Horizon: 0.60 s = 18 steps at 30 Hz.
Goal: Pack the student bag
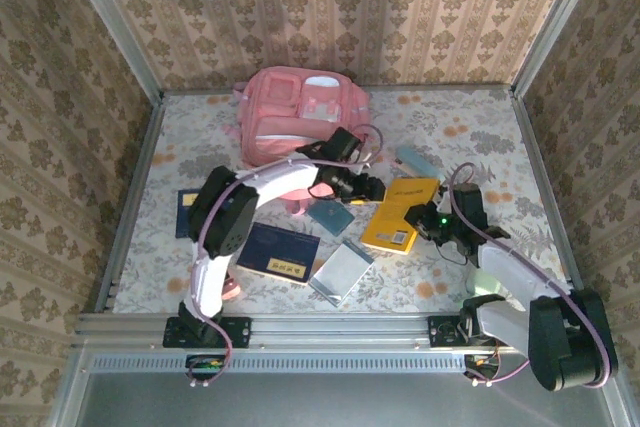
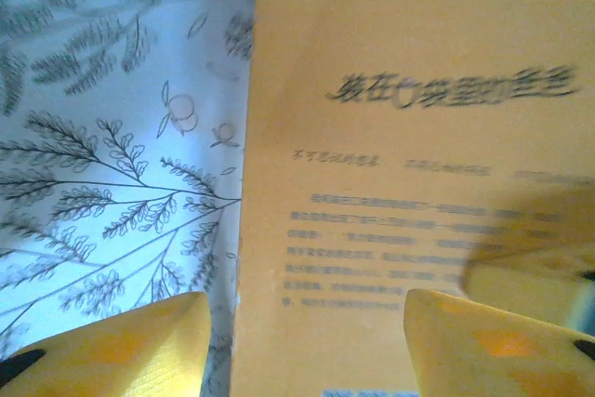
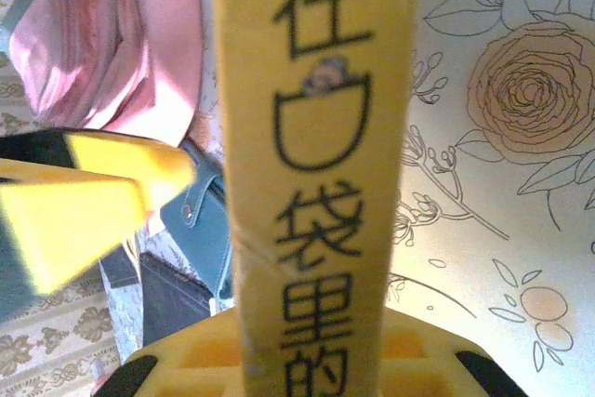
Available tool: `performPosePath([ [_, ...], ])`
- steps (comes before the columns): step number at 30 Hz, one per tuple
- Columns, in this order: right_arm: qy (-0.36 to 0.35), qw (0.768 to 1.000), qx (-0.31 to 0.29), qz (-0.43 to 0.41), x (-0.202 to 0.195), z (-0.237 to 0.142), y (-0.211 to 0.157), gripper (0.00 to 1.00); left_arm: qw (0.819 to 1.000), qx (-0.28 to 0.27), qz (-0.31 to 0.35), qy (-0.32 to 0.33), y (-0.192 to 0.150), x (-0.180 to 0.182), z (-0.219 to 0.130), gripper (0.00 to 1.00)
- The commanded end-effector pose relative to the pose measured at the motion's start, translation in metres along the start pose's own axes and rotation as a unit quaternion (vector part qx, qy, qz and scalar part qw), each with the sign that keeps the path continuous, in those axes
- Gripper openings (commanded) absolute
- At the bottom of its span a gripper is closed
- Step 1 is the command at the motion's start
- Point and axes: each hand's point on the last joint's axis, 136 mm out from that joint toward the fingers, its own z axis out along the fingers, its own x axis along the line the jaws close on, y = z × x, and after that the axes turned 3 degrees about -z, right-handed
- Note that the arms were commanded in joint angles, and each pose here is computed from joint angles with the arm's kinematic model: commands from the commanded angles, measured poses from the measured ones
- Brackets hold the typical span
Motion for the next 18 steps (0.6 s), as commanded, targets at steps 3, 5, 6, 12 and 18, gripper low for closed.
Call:
performPosePath([
  [3, 0.085, 0.994, -0.030, -0.069, 0.068, -0.030, 0.015, 0.00, 0.997, -0.064, 0.034, 0.005, 0.006, -0.031, -0.068, 0.61],
  [5, 0.110, 0.989, -0.050, -0.087, 0.093, -0.043, 0.020, 0.00, 0.995, -0.089, 0.036, 0.008, 0.004, -0.035, -0.087, 0.63],
  [6, 0.115, 0.987, -0.064, -0.095, 0.103, -0.050, 0.023, 0.00, 0.994, -0.106, 0.035, 0.004, 0.003, -0.039, -0.099, 0.64],
  [12, 0.198, 0.962, -0.152, -0.114, 0.175, -0.091, 0.047, 0.00, 0.975, -0.216, -0.011, -0.039, -0.008, -0.041, -0.161, 0.72],
  [18, 0.280, 0.929, -0.216, -0.105, 0.245, -0.122, 0.073, 0.00, 0.944, -0.327, -0.033, -0.036, -0.023, -0.035, -0.224, 0.79],
])
